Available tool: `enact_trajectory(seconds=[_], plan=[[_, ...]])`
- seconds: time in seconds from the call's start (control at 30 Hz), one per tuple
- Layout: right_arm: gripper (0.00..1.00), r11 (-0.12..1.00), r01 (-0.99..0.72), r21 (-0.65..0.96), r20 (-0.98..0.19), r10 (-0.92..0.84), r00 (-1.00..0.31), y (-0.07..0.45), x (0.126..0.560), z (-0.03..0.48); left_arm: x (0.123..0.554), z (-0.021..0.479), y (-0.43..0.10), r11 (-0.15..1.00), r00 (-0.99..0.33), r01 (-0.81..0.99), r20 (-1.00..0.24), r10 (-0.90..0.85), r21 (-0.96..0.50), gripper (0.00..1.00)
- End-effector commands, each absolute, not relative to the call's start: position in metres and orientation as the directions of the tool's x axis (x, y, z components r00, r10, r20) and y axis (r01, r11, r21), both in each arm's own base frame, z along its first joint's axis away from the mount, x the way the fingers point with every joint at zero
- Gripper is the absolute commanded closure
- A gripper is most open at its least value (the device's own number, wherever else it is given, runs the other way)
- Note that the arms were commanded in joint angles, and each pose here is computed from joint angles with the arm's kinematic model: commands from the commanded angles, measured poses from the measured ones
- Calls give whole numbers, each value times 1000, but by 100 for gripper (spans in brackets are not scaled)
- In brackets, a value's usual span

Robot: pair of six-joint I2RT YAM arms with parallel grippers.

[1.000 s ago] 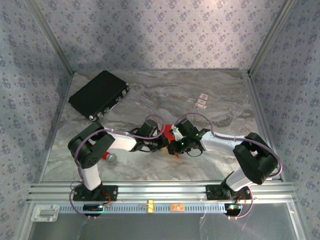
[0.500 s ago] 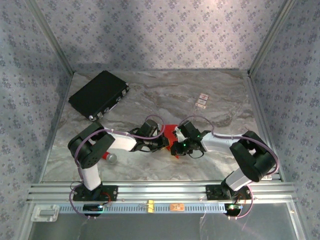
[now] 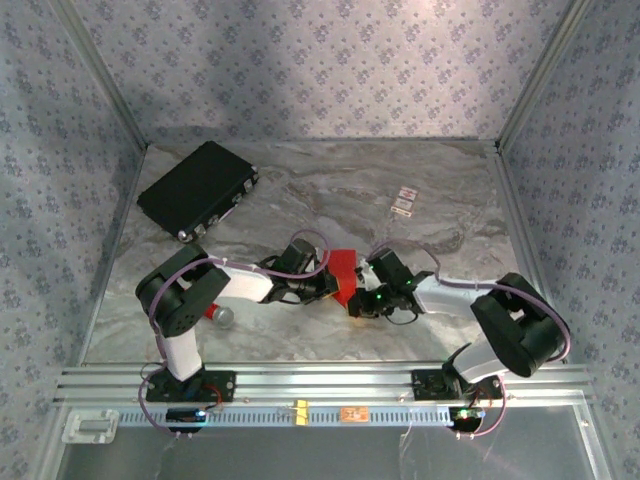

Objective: Fold a paper plane with a square sheet of paper (pick it up from the middle)
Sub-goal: Third fold the triangle at the center of the table.

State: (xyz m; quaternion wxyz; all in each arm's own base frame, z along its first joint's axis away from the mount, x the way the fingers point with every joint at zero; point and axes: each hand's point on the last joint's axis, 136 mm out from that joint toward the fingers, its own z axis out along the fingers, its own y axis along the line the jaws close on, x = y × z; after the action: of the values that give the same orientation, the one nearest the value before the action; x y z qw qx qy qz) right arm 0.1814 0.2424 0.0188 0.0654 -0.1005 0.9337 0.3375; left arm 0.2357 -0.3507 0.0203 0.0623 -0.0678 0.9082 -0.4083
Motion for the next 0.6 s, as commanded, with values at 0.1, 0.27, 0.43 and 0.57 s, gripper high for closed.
enact_trajectory(seconds=[0.1,0.27,0.43,0.57], plan=[[97,785,-154,600,-80,-133,-988,218,152,5,223,-21,-328,750,-982,-132,-15,-186,-648,93],[97,750,-122,650,-78,-94,-993,219,155,23,223,-20,-328,748,-983,-130,-16,-185,-651,93],[94,684,-135,716,-152,-36,-988,236,174,73,223,-18,-327,749,-982,-126,-24,-186,-650,93],[95,719,-120,684,-119,-53,-992,240,185,65,223,-18,-328,747,-983,-125,-22,-183,-653,93]])
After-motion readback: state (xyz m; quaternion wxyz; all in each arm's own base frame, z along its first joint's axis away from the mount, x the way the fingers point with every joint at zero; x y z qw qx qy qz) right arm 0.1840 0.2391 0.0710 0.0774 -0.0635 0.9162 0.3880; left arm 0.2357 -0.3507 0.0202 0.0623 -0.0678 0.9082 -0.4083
